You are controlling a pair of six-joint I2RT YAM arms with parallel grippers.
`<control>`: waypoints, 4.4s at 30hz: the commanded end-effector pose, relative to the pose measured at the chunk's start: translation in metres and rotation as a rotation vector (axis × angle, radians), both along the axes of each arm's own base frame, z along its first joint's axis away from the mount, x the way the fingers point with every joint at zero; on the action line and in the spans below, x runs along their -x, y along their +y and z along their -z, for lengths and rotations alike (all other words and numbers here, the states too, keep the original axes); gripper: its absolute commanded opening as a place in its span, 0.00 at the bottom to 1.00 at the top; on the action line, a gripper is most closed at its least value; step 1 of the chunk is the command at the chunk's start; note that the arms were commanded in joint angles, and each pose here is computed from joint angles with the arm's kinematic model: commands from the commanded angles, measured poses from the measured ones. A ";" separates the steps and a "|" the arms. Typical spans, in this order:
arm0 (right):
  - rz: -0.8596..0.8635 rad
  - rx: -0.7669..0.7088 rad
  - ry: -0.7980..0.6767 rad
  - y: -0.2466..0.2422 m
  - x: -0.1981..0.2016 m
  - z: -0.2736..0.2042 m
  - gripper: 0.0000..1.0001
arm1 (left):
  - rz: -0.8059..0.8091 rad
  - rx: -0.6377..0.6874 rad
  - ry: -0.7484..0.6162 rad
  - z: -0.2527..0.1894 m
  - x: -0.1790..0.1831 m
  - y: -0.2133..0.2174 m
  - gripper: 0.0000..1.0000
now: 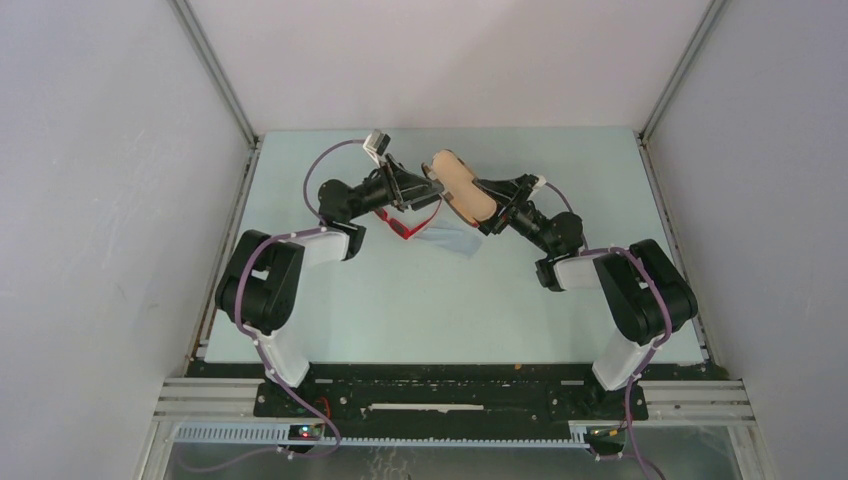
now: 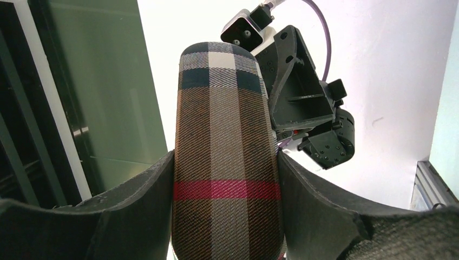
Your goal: Organize the sunglasses
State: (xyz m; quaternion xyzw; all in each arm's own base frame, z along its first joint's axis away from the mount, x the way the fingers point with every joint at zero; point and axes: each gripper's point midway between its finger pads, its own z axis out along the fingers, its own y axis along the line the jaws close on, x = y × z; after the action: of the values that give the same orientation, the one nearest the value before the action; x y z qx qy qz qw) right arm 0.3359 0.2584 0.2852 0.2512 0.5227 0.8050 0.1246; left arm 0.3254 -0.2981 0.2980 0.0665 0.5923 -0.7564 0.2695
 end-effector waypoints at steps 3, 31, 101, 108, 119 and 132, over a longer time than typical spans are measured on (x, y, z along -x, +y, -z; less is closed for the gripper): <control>0.029 -0.056 0.004 -0.008 -0.004 -0.011 0.63 | 0.046 0.001 -0.072 -0.002 0.017 0.001 0.00; -0.010 0.256 -0.264 -0.019 0.013 0.012 0.82 | 0.053 -0.014 0.041 0.015 0.018 0.001 0.00; 0.233 1.171 -0.168 -0.089 0.029 0.110 0.00 | -0.440 -0.791 0.212 0.099 0.009 0.101 1.00; 0.135 1.138 -0.161 -0.016 0.036 0.136 0.00 | -0.665 -0.872 0.320 0.105 0.012 0.164 1.00; 0.399 1.160 0.189 -0.014 0.018 0.181 0.00 | -0.686 -0.888 0.347 0.110 0.018 0.170 1.00; 1.049 1.140 0.743 -0.153 -0.017 0.207 0.00 | -0.634 -0.853 0.369 0.120 0.022 0.160 1.00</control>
State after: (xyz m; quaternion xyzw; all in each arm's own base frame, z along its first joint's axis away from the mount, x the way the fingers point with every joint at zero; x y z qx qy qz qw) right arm 0.3255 0.1347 0.0642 0.5354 0.7462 0.1632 0.3604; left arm 0.3026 -0.1328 0.1738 -0.1575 0.8816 -0.3125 0.3168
